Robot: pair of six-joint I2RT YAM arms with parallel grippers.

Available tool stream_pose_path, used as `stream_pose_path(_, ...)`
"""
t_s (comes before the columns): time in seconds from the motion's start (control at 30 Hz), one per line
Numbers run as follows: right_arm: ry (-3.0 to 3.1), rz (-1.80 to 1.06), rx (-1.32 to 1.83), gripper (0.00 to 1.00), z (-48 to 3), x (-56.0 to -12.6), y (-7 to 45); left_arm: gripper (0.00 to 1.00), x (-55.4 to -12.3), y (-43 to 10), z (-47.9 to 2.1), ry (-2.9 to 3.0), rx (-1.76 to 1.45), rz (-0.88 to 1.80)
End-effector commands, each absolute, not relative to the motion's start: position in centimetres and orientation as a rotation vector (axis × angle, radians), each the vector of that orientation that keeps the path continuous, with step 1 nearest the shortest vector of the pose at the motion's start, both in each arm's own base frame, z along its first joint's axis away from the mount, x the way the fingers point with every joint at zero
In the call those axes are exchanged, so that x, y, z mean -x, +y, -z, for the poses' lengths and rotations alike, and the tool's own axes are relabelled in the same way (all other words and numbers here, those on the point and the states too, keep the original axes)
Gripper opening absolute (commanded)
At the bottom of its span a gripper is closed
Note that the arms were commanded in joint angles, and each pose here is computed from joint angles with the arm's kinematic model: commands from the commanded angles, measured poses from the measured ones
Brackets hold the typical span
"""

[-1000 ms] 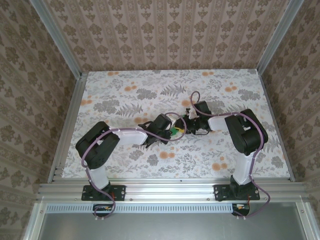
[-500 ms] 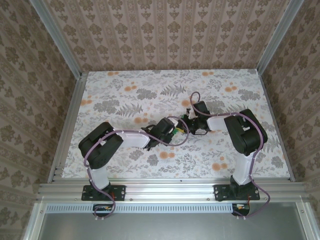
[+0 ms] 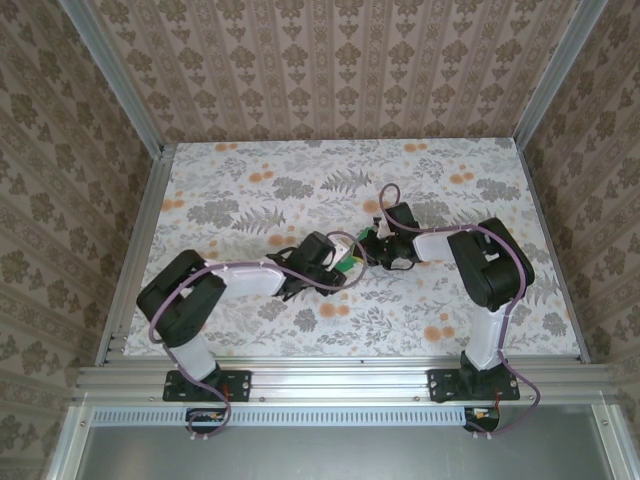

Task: Fold a paper plane with a square sheet of paper (pick it up from the middle)
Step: Fold the wing for the fifth time at the center of the table.

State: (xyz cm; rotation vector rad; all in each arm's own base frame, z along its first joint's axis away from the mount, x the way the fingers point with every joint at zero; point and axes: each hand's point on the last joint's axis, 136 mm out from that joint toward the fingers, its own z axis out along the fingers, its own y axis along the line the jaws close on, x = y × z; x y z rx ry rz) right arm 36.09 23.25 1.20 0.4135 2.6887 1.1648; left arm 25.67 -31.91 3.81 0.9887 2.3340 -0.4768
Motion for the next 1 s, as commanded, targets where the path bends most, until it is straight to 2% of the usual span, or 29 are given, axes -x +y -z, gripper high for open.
stream_pose_path(0.0,2.874,-0.884,-0.512,0.06,4.7,-33.3,19.6,0.52,-24.4,-32.4,-6.0,2.373,-0.939,0.723)
stream_pose_path(0.17,2.879,-0.897,-0.46,0.08,4.7,-33.2,19.6,0.52,-26.1,-32.0,-6.8,2.399,-0.809,0.842)
stream_pose_path(0.43,2.885,-0.951,-0.515,0.11,4.1,-33.2,20.2,0.51,-26.8,-32.1,-4.6,2.367,-0.912,0.604)
stream_pose_path(0.63,2.882,-0.966,-0.541,0.17,3.6,-33.4,20.3,0.41,-28.3,-31.4,-2.9,2.35,-0.921,0.399)
stream_pose_path(0.97,2.885,-0.979,-0.542,0.18,3.5,-33.4,20.5,0.37,-28.8,-32.4,-2.9,2.314,-0.94,0.423)
